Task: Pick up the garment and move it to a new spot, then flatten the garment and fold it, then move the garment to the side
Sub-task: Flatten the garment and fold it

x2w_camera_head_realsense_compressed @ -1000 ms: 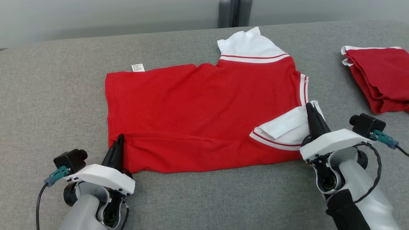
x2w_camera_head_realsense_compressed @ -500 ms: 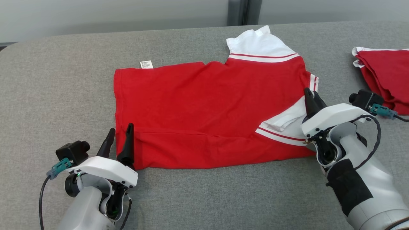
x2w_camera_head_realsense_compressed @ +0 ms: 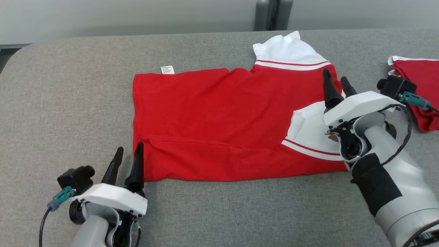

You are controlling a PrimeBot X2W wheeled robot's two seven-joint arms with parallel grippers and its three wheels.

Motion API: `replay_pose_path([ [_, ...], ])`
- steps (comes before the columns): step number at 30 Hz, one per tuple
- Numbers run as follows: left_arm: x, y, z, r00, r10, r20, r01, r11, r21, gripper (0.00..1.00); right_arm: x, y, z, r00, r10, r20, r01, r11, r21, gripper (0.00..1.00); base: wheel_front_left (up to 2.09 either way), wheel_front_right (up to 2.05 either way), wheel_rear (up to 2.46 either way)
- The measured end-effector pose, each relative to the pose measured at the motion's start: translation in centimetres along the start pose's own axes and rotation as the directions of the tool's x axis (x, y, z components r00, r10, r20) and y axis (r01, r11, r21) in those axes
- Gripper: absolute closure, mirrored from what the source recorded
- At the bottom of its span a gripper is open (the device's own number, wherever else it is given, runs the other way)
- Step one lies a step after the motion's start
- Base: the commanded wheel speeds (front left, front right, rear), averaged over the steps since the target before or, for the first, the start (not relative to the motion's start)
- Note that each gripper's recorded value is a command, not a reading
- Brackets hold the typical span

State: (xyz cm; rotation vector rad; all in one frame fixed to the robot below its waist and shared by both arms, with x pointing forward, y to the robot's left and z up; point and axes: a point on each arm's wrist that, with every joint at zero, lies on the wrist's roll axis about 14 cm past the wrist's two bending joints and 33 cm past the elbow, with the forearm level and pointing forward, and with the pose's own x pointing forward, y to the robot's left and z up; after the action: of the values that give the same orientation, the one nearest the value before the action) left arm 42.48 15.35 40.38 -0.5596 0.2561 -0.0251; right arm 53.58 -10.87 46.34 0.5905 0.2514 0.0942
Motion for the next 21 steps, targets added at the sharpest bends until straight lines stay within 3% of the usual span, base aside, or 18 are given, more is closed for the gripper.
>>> replay_pose_path([
  [4, -1.9, 1.4, -2.0, 0.997, 0.036, -0.067, -0.035, 0.999, 0.013, 0.00, -0.9, -0.7, 4.2, 0.993, 0.039, 0.114, -0.028, 0.995, -0.097, 0.00, 0.00, 0.00, 0.00],
  [11, -3.9, 3.0, -3.9, 0.980, 0.105, -0.170, -0.101, 0.994, 0.030, 0.00, -4.0, -2.3, 5.4, 0.979, 0.047, 0.199, -0.010, 0.983, -0.184, 0.00, 0.00, 0.00, 0.00],
  [21, -4.0, 1.8, -4.8, 0.963, 0.108, -0.245, -0.107, 0.994, 0.017, 0.00, -10.0, -5.3, 2.7, 0.975, -0.013, 0.223, 0.065, 0.971, -0.229, 0.00, 0.00, 0.00, 0.00],
])
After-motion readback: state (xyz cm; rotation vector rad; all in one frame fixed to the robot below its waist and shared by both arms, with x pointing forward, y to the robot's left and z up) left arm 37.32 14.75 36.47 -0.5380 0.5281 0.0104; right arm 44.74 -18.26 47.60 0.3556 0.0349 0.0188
